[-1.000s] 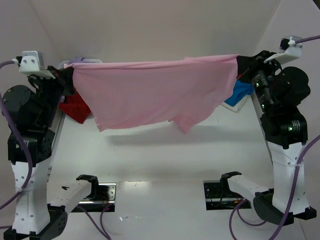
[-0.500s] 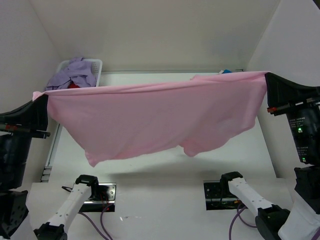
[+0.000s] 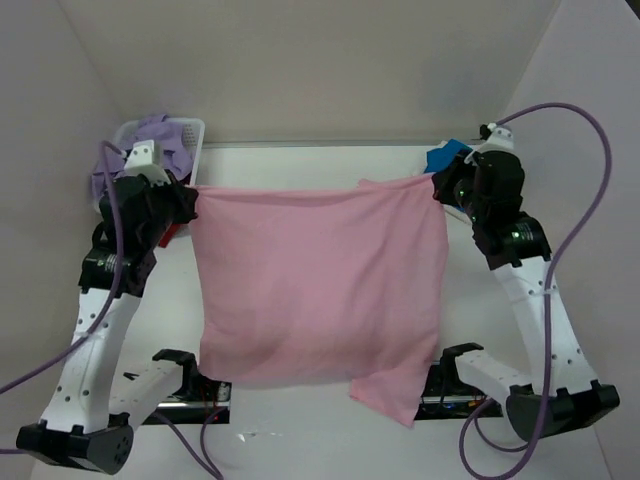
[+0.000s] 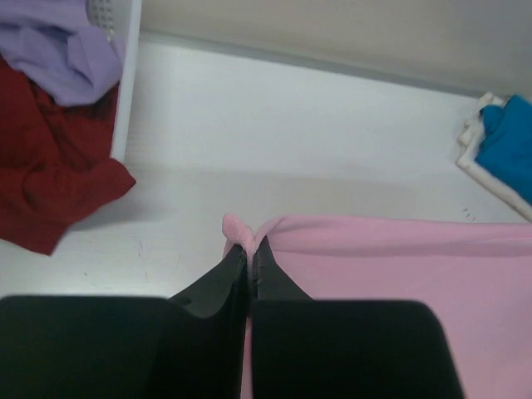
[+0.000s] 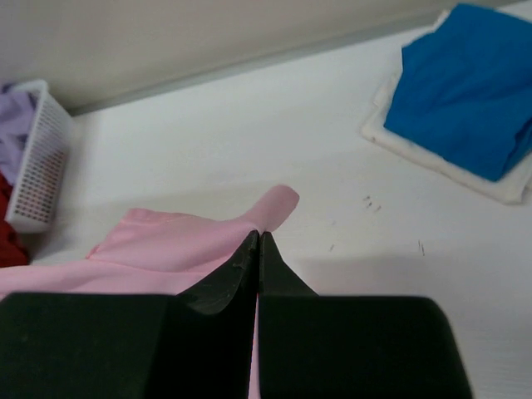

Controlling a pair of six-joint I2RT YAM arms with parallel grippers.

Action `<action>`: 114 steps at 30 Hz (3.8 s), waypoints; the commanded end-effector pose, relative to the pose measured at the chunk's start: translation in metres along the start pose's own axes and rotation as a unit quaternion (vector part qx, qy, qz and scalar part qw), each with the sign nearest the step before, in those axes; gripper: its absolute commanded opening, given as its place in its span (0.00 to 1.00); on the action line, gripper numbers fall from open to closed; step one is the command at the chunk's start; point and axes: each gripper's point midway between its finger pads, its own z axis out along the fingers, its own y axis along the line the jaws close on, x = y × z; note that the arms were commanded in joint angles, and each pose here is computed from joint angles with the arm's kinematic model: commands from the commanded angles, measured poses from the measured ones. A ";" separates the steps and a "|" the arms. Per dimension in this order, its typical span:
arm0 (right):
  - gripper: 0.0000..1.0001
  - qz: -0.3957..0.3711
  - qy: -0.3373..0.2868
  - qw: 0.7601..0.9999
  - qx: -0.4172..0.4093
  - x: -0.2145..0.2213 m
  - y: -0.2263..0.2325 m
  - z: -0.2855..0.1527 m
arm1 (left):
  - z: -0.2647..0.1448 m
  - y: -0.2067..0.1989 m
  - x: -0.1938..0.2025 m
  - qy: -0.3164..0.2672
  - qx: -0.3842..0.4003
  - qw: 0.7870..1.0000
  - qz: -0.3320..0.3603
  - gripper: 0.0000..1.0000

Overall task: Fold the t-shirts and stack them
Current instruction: Flatten out the tshirt, then grap the side of the flattened tshirt furthest away from the robot with both arms, then fold the flattened tshirt in 1/3 of the way

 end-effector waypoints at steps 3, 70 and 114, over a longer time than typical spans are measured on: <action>0.00 0.014 -0.018 1.000 0.018 0.010 -0.013 0.060 | 0.039 0.003 -0.003 -0.031 -0.002 0.999 -0.010 0.00; 0.00 0.055 0.163 0.985 -0.018 0.159 -0.037 0.196 | 0.228 0.091 0.139 0.227 -0.041 0.973 0.029 0.00; 0.65 0.032 0.200 0.979 -0.014 0.171 -0.031 0.174 | 0.176 0.030 0.113 0.232 0.097 0.968 -0.009 0.86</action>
